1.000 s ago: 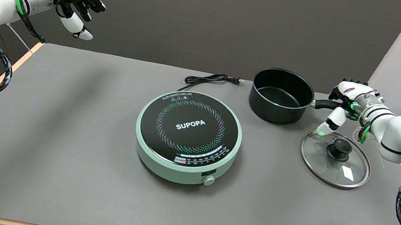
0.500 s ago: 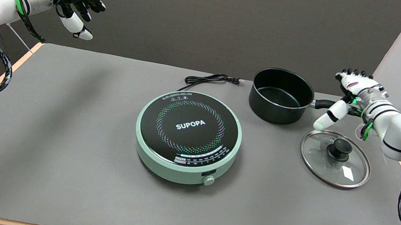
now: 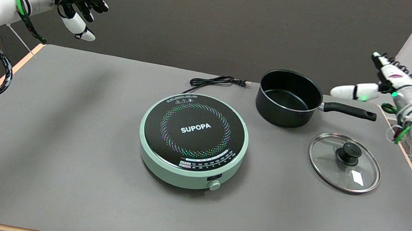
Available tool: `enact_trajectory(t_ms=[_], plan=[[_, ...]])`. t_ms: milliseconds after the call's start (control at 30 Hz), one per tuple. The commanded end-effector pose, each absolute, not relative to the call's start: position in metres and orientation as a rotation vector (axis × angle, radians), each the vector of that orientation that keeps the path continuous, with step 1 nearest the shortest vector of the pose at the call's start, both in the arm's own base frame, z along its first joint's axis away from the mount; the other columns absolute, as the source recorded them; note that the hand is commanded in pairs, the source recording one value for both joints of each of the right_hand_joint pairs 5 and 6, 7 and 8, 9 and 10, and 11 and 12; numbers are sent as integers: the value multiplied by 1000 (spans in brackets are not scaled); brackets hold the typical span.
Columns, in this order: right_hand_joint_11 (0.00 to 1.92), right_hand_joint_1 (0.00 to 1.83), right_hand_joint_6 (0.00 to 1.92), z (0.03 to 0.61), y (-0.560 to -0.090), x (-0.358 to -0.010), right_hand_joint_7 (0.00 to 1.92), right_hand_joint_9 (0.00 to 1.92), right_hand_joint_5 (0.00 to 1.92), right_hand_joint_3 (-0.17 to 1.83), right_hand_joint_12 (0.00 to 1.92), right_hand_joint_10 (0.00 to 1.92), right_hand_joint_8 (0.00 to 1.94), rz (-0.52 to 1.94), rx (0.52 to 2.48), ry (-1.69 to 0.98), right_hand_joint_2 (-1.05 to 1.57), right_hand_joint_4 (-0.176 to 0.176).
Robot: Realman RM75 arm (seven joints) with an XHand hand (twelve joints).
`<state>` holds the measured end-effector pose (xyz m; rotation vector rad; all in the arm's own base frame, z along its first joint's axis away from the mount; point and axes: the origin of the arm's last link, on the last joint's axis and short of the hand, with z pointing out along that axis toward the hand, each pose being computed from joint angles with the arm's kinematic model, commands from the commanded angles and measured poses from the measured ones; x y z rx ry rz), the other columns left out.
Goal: Place the pot onto the table.
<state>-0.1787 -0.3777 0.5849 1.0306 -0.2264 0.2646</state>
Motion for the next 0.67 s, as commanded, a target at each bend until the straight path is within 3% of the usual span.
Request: enact_trajectory(t_ms=[33,267,333,467,567,667], plan=[[27,597,27,613,-301,-189,27,27,27,208,27,27,27,1421,873,-951,-41,80],[81,378,81,579,-309,-204,81,81,81,84,81,81,81,1605,989,-1283,830,37],[103,360,103,574,-307,-207,103,103,103,99,103,103,103,1620,1002,-1306,986,-27],[121,381,121,563,-304,-213,121,121,121,139,121,121,121,1607,1037,-1358,1052,-43],[130,346,130,551,-302,-213,130,130,130,151,130,130,130,1616,1096,-1425,1083,-83],[136,331,136,542,-299,-207,136,136,136,151,136,136,136,1631,1176,-1469,1135,-93]])
